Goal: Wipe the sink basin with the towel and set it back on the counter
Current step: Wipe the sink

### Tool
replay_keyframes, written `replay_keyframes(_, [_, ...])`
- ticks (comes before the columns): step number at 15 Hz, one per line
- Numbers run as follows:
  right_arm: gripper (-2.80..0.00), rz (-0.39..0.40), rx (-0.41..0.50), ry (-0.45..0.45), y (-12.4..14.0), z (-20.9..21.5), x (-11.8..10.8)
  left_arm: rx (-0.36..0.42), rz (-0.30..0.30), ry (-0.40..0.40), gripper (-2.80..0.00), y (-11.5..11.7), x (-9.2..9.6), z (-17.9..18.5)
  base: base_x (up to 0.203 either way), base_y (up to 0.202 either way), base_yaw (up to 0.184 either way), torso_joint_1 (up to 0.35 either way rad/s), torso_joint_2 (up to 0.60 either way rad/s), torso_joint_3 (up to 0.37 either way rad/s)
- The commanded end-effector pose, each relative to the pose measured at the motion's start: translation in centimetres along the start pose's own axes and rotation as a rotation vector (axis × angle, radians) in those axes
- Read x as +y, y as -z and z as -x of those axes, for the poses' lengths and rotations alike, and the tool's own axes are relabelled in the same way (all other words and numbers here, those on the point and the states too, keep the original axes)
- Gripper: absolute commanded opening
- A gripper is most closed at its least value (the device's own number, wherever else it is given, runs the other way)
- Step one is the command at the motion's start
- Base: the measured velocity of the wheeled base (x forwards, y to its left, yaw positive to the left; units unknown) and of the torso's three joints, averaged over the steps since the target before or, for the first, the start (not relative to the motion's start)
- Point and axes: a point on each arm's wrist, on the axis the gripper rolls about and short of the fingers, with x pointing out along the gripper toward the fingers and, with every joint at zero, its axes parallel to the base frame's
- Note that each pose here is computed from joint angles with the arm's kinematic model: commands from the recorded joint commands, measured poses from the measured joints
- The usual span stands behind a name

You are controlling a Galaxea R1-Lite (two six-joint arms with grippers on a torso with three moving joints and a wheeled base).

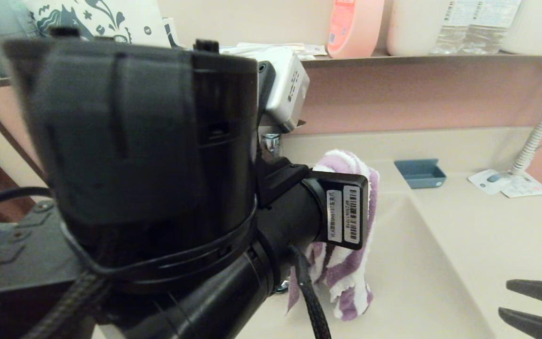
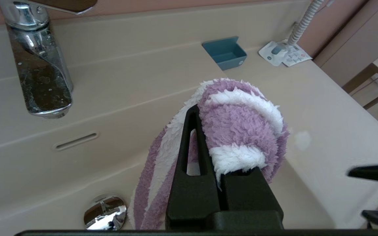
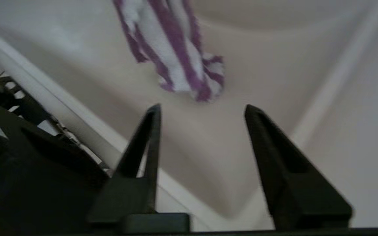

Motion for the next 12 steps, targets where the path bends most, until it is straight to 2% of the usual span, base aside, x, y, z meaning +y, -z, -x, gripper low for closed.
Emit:
replay_keyframes(1, [0.00,0.005,0.057,-0.068,-1.5,-2.9,0.4,0.007,-0.008,-0.003,-2.80,0.2,0.0,0.0,0.000,0.000,0.000,0.000,0.00,0.000])
replay_keyframes(5, [0.00,-0.007,0.043,-0.077,-3.0,-6.5,1.4,0.020,-0.013,-0.015,-2.80,0.3,0.2,-0.4,0.000,0.000,0.000,0.000,0.00,0.000])
replay_keyframes(8, [0.00,-0.051,0.033,-0.117,-3.2,-8.9,2.2,0.013,-0.004,-0.027,-2.80,0.1,0.4,-0.6,0.000,0.000,0.000,0.000,0.00,0.000])
replay_keyframes(12, [0.00,0.002,0.060,-0.156,-3.6,-11.2,3.1,0.002,0.060,-0.042,-2.80,-1.1,0.4,-0.8,0.000,0.000,0.000,0.000,0.00,0.000])
